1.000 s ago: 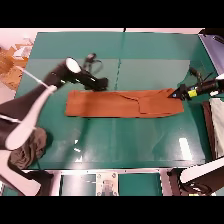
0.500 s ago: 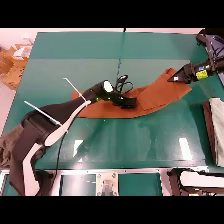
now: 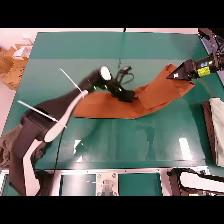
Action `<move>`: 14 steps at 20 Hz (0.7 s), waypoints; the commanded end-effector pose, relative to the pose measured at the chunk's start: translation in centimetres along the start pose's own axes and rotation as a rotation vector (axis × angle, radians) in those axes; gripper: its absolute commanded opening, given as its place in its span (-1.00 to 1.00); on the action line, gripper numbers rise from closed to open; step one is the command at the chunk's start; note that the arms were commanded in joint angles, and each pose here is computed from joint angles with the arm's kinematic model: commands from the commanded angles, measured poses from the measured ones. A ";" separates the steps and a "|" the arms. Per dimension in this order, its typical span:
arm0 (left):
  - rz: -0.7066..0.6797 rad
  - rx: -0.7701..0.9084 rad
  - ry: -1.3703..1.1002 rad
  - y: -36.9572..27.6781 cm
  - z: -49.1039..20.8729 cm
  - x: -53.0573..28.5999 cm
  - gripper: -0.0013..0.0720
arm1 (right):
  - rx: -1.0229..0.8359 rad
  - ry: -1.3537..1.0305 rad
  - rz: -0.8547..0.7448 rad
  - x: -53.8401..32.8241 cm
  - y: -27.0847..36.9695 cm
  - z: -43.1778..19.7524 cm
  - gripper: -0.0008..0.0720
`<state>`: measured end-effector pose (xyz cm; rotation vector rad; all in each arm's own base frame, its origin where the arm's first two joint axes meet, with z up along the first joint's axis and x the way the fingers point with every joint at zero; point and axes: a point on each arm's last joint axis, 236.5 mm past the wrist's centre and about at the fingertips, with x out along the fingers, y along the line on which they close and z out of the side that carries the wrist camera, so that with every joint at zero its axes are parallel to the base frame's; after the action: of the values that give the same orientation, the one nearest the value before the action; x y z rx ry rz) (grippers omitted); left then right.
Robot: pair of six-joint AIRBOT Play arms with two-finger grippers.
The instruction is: Fold the shirts.
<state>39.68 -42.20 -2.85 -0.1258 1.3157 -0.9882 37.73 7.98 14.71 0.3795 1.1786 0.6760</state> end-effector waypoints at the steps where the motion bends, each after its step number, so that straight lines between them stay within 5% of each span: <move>1: 0.309 0.009 0.189 7.7 -2.3 -10.8 -0.89 | -0.014 0.003 0.049 1.2 2.6 0.4 -0.92; 7: 0.755 -0.270 0.160 20.0 -8.2 -28.9 -0.89 | -0.186 -0.046 0.132 11.2 13.2 2.7 -0.92; 12: 0.798 -0.425 0.130 23.6 -11.8 -35.1 -0.89 | -0.212 -0.175 0.236 28.4 23.1 2.4 -0.91; 13: 0.799 -0.447 0.127 24.1 -12.3 -35.7 -0.89 | -0.197 -0.198 0.265 32.6 25.1 1.0 -0.72; 14: 0.799 -0.464 0.127 24.5 -12.8 -36.2 -0.89 | -0.189 -0.194 0.278 36.2 26.4 -1.0 -0.05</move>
<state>45.43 -1.81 5.21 0.1408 1.4817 -0.0988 38.62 42.23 8.70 0.3604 0.9812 0.9861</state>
